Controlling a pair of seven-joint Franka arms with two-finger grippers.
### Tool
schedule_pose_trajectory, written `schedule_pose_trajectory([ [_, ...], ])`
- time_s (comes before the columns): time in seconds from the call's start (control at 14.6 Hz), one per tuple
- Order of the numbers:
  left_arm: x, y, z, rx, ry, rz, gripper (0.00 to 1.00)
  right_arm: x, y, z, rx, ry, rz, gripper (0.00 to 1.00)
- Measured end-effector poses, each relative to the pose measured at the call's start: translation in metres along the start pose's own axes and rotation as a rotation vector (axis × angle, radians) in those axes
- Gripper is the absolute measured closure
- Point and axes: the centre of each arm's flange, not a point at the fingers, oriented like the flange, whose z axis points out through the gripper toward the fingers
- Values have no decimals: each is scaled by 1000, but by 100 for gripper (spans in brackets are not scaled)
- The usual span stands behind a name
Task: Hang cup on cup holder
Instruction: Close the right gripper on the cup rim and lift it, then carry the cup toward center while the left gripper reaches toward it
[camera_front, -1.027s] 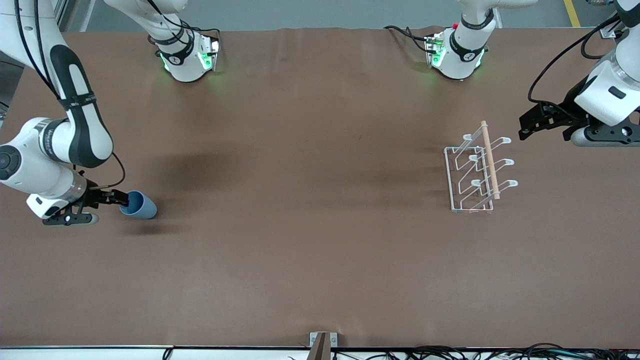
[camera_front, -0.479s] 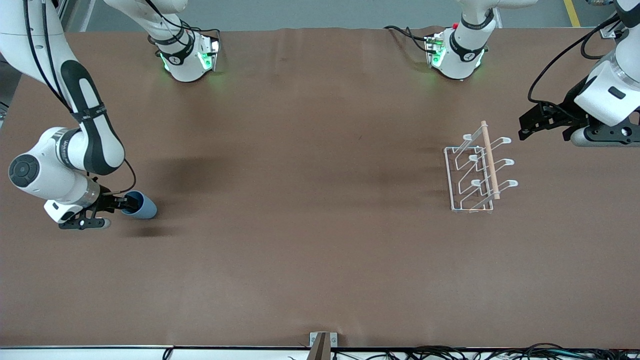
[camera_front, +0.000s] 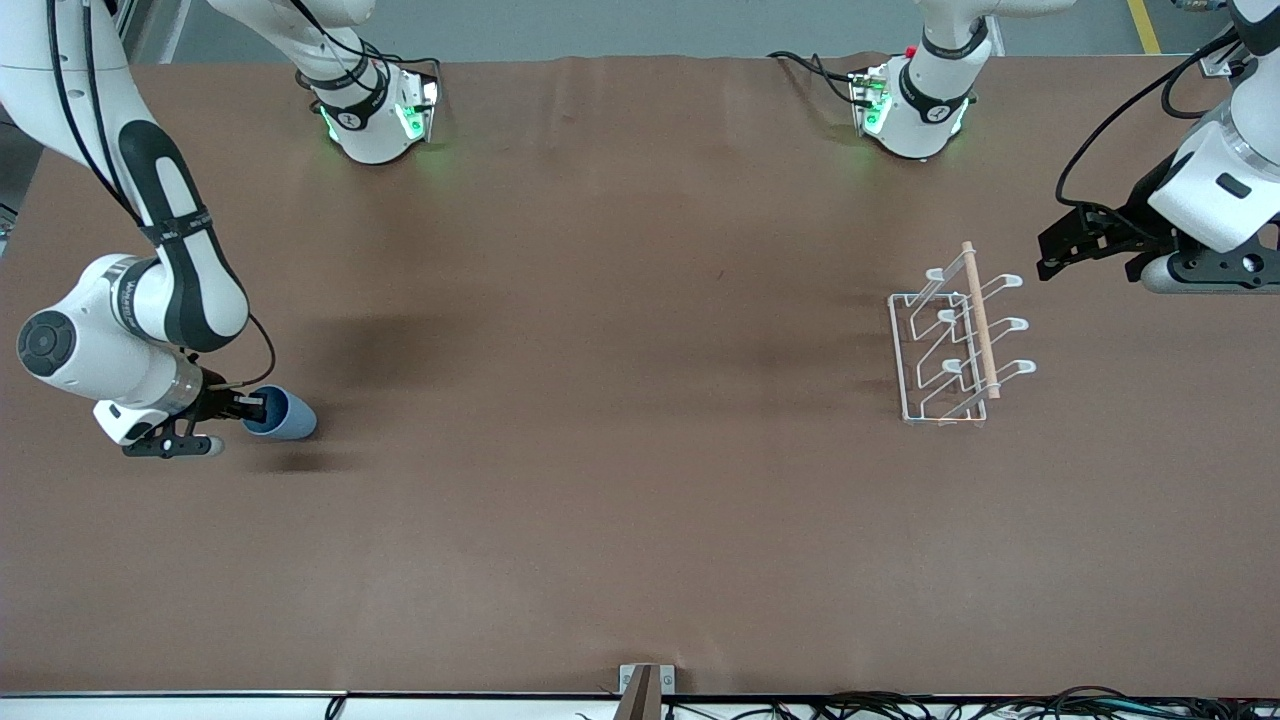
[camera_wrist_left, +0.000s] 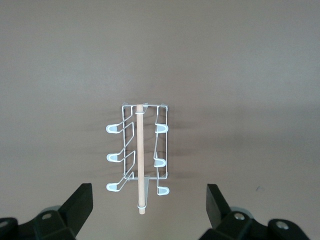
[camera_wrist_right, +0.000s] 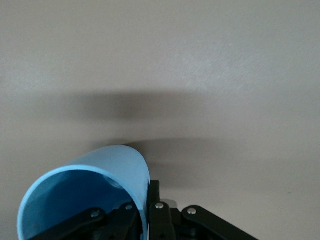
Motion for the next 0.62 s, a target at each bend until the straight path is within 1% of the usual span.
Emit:
schedule_pose_trajectory([
  [0.21, 0, 0, 0, 0, 0, 1, 0, 4, -11, -11, 42, -56, -2, 96],
  [0.27, 0, 0, 0, 0, 0, 1, 0, 9, -16, -22, 73, -70, 9, 96],
  [0.41, 0, 1, 0, 0, 0, 3, 0, 13, -29, -51, 180, -92, 48, 96],
  [0.62, 0, 2, 0, 0, 0, 5, 0, 9, -69, -87, 379, -125, 80, 96],
])
